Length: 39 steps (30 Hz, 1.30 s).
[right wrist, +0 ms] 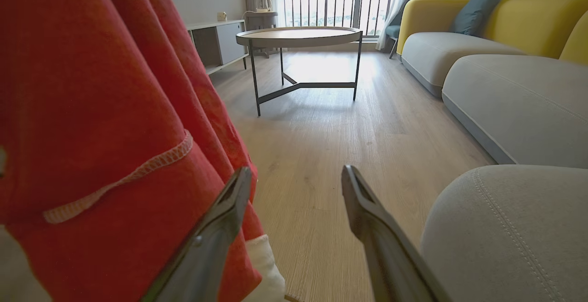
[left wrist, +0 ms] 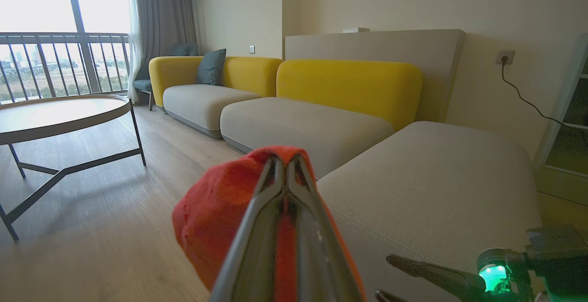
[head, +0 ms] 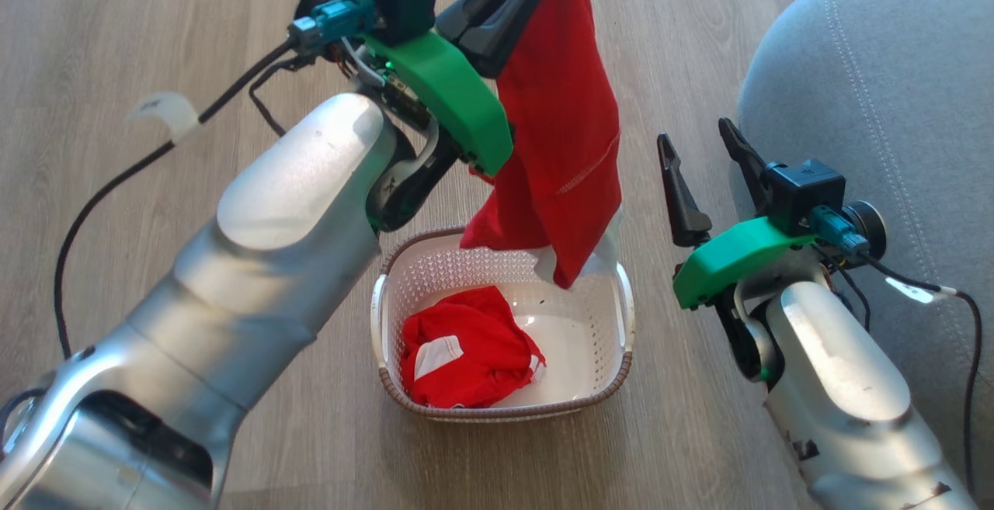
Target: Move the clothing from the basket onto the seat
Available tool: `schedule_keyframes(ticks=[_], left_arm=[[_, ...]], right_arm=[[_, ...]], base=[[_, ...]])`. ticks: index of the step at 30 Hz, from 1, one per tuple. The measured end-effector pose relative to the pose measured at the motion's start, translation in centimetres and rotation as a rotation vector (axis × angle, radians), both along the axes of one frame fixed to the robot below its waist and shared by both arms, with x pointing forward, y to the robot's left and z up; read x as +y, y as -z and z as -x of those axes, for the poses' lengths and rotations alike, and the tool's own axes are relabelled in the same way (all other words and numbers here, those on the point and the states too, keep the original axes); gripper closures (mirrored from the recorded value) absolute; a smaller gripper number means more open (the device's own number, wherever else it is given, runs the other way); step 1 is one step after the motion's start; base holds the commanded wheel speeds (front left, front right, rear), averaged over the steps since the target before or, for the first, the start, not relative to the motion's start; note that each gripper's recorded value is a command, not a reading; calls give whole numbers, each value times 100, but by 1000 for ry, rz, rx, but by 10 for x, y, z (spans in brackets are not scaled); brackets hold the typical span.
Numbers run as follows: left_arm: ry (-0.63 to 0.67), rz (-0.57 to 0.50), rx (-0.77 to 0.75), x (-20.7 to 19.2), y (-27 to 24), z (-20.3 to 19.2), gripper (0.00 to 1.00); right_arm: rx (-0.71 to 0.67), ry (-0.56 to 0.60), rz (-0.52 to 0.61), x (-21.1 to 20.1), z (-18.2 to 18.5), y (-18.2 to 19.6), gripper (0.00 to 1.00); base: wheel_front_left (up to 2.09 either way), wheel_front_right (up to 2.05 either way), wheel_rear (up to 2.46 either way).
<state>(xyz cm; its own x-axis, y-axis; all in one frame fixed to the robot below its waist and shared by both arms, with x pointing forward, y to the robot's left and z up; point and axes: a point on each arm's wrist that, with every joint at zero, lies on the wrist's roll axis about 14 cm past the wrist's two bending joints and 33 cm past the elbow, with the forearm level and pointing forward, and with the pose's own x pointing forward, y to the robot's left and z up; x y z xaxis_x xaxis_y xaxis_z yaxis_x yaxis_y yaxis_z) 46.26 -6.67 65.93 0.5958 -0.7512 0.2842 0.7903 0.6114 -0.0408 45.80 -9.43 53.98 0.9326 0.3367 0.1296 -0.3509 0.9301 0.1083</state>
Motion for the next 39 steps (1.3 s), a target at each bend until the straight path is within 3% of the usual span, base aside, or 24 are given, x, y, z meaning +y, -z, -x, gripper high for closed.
schedule_keyframes(ticks=[4,10,22,35,36,37,38,39], left_arm=[[4,-5,-6,-1,-3,1,100],[17,-20,-4,-5,2,6,100],[40,-35,6,-10,8,18,100],[48,-37,21,-8,14,28,100],[49,-38,23,-8,15,28,100],[51,-40,24,-8,16,28,100],[52,-41,26,-9,17,27,100],[53,-42,28,-9,18,27,100]], right_arm=[[-7,-12,-9,4,2,-3,0],[-93,-131,-28,38,12,-32,0],[-238,-315,38,73,12,-84,0],[58,-442,78,96,16,-4,0],[67,-444,80,97,16,-1,11],[71,-444,79,97,15,-1,68],[73,-441,76,96,13,-1,100],[78,-436,72,95,12,0,100]], base=[[0,0,0],[0,0,0],[0,0,0],[0,0,0],[0,0,0],[0,0,0],[0,0,0],[0,0,0]])
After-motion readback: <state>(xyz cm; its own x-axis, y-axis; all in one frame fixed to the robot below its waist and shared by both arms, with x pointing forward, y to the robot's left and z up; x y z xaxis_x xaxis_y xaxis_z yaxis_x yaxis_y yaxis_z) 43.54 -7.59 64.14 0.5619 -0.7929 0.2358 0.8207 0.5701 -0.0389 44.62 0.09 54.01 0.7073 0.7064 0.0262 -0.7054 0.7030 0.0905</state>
